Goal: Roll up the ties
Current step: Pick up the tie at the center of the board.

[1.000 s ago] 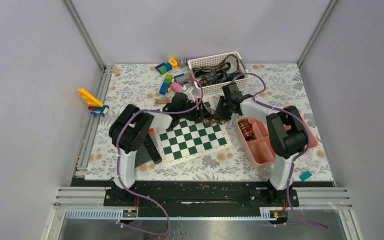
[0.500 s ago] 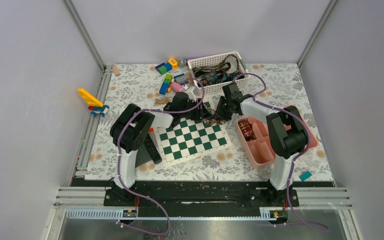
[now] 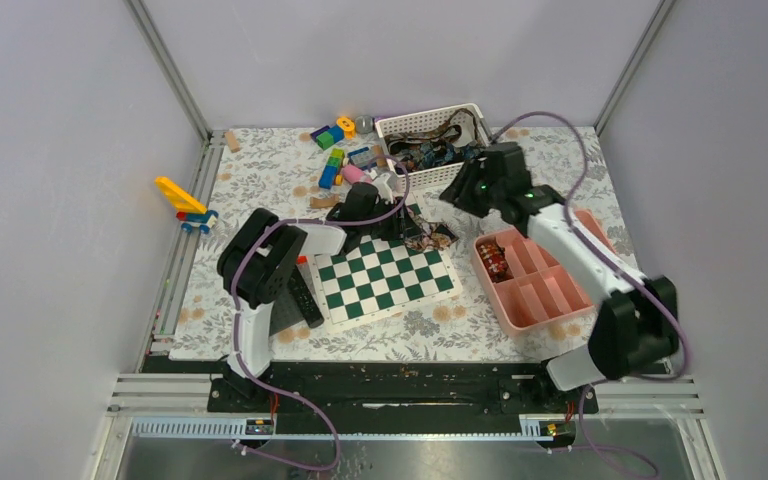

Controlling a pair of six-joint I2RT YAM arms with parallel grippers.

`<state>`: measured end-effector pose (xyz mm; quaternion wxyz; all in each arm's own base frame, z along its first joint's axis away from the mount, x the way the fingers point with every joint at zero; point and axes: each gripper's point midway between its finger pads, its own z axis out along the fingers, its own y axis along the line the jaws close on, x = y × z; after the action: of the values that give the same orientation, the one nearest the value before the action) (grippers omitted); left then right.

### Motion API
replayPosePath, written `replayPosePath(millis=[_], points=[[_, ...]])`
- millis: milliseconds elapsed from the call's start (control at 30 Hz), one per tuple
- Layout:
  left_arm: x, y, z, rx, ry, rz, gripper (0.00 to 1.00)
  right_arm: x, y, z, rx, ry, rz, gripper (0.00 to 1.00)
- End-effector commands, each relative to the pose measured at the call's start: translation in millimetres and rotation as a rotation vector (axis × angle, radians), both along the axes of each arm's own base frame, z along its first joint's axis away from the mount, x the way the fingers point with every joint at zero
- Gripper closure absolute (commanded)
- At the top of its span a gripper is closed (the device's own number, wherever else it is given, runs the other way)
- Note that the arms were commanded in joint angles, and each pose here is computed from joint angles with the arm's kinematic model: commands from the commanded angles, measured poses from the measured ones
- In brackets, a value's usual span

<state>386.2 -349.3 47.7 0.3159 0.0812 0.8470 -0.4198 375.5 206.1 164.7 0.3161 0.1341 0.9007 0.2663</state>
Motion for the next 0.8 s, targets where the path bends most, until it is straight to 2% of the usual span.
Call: replayPosePath(millis=[0, 133, 367, 567, 767], points=[[9.8, -3.8, 50.2, -0.001, -0.084, 0.002, 0.6, -11.4, -50.6, 38.0, -0.063, -0.045, -0.113, 0.49], [8.9, -3.1, 78.1, 0.019, -0.116, 0.001, 0.61, -39.5, -103.0, 21.9, -0.198, 0.072, -0.201, 0.48], [-3.0, -9.2, 147.6, 0.054, -0.229, -0.03, 0.61, -91.1, -146.7, -0.8, -0.483, 0.301, -0.128, 0.46], [-17.5, -2.4, 183.6, 0.088, -0.268, -0.045, 0.61, -99.5, -183.2, -26.1, -0.71, 0.421, -0.154, 0.46], [-29.9, 19.1, 207.7, 0.144, -0.327, -0.033, 0.61, -98.4, -204.6, -38.3, -0.863, 0.507, -0.165, 0.48]])
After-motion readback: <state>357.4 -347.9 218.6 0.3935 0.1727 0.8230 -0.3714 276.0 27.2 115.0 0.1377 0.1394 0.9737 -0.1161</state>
